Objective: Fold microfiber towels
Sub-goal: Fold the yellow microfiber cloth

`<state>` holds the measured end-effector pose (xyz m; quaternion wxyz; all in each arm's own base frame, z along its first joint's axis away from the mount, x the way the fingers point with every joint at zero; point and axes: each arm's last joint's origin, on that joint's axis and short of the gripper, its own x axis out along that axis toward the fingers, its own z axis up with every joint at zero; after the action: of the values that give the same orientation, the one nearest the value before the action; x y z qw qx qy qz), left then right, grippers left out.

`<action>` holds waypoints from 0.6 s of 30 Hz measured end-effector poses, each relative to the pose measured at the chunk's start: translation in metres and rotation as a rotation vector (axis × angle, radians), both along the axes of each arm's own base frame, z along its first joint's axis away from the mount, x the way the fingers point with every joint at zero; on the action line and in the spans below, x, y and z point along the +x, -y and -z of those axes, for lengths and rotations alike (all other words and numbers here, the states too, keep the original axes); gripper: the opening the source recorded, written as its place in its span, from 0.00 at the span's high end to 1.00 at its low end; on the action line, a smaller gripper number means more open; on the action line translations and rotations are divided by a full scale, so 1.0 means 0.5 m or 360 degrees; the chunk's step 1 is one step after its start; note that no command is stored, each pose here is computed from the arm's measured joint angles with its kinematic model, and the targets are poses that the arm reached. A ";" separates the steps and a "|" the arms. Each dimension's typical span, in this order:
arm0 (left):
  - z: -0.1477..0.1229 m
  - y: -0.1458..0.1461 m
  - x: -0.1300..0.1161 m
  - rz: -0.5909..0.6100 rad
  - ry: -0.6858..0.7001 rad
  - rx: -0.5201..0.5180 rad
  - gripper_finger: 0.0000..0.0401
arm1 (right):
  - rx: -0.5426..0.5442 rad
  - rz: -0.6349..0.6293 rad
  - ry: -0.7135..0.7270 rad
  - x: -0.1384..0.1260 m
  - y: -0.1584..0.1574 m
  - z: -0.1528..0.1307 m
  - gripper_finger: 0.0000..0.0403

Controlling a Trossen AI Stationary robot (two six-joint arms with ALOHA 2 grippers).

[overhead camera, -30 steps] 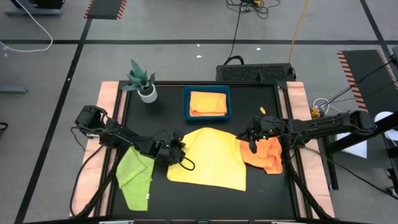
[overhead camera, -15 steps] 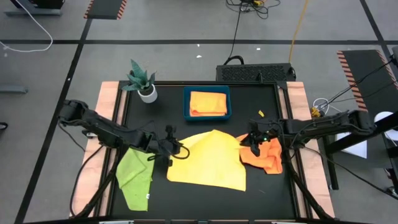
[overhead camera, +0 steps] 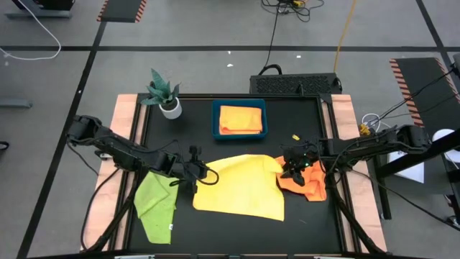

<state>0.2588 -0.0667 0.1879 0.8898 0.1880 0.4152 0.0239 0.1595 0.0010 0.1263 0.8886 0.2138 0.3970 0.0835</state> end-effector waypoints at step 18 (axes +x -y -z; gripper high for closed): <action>0.002 0.002 -0.002 -0.0002 -0.0017 -0.0037 0.99 | -0.0075 0.0221 0.0275 0.013 0.008 -0.036 0.76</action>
<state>0.2577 -0.0679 0.1871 0.8897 0.1776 0.4203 0.0185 0.1659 -0.0032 0.1442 0.9279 0.2120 0.3051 0.0305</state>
